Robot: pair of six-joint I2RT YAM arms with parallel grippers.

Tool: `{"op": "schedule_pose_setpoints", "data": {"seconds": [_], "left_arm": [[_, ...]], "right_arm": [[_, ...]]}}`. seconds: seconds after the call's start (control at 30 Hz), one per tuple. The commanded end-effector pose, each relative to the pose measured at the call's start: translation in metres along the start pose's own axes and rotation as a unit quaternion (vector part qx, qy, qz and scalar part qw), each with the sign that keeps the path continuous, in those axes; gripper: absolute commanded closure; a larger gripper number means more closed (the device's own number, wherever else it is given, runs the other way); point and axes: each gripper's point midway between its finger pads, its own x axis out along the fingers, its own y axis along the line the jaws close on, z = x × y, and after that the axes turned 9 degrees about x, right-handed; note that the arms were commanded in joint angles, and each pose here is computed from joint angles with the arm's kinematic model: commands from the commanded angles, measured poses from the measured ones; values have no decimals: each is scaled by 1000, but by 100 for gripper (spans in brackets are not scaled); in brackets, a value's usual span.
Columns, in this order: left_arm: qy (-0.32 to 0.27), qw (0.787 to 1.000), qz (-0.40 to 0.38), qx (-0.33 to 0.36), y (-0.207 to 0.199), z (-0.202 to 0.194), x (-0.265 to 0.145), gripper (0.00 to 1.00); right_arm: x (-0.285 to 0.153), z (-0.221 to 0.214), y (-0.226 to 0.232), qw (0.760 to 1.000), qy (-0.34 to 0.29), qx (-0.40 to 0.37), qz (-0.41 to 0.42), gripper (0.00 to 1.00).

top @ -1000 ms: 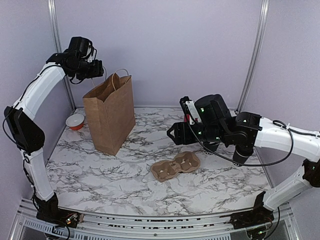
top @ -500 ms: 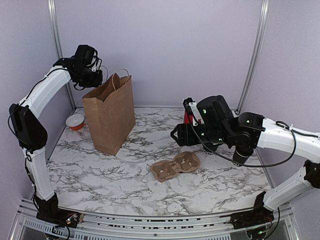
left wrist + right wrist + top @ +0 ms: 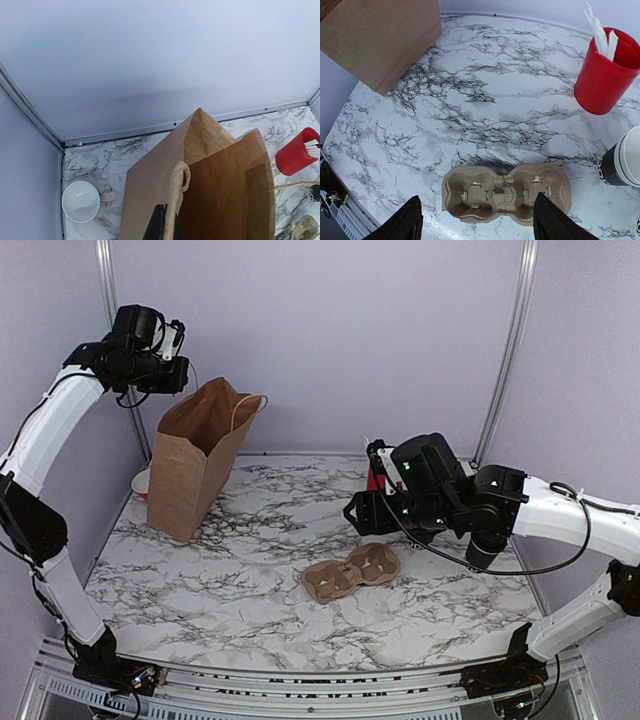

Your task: Pack the takeout coffee

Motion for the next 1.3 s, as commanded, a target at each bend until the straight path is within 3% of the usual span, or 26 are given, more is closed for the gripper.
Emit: {"op": "schedule_pose_setpoints", "data": {"seconds": [0.0,0.2,0.43,0.87,1.07,1.27], "left_arm": [[-58,996,-46,45,-14,21,-47,100],[-71,985,-118,105,-54,1,-79,100],[-29,967,-177,181,-123,-60,-86,100],[-22,950,-272,155,-181,-96,-105,100],[-55,926,-338,156,-221,-111,-139,100],[-82,935,-322,126,-224,-120,-151,100]], "right_arm": [[4,-5,-2,1000,8,-9,-15,27],[13,-13,-9,999,24,-25,-38,26],[24,-30,-19,996,53,-40,-57,25],[37,-64,-38,990,102,-55,-84,21],[53,-83,-41,988,122,-53,-81,21],[77,-98,-47,984,140,-60,-92,21]]}}
